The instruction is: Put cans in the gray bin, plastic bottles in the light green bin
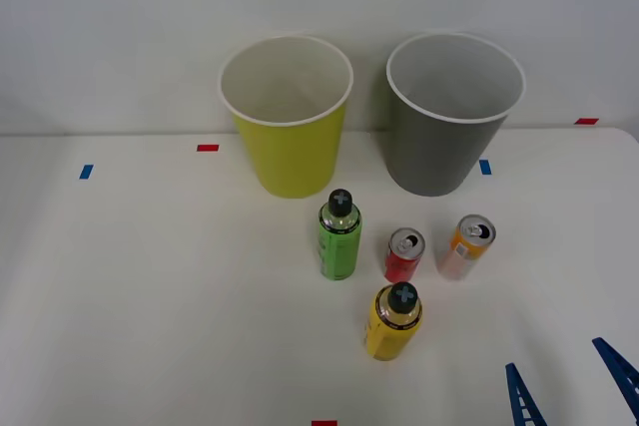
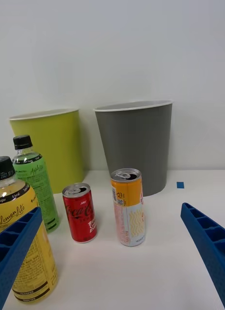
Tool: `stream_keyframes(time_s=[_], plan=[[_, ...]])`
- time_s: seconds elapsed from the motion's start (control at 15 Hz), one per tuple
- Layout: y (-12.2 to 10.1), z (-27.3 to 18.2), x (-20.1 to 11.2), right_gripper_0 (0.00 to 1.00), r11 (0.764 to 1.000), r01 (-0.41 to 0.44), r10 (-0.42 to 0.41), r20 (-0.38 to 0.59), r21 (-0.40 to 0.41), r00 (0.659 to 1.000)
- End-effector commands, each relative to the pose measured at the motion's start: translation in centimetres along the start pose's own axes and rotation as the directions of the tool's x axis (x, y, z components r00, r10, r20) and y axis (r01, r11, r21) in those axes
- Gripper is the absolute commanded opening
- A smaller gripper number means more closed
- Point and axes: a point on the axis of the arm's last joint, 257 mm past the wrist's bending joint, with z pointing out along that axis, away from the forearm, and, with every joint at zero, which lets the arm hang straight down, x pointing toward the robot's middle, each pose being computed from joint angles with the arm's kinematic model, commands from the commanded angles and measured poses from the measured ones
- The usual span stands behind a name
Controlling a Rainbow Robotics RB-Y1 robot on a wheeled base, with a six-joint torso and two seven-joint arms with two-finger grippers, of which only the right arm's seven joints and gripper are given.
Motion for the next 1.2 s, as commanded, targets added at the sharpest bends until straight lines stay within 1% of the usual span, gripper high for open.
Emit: stream_keyframes(time_s=[0.07, 1.0, 1.07, 1.13, 1.2], plan=[[0.0, 0.0, 0.0, 1.00, 1.000, 0.000, 0.000, 0.000, 0.000, 1.000], [0.0, 0.0, 0.0, 1.00, 1.000, 0.000, 0.000, 0.000, 0.000, 1.000], [-0.1, 0.0, 1.2, 1.00, 1.000, -0.012, 0.012, -0.020, 0.007, 1.000], [0.0, 0.0, 1.7, 1.00, 0.999, -0.043, 0.044, -0.013, 0.012, 0.999], [-0.2, -0.1, 2.3, 1.00, 0.995, -0.092, 0.092, 0.000, 0.037, 0.996]])
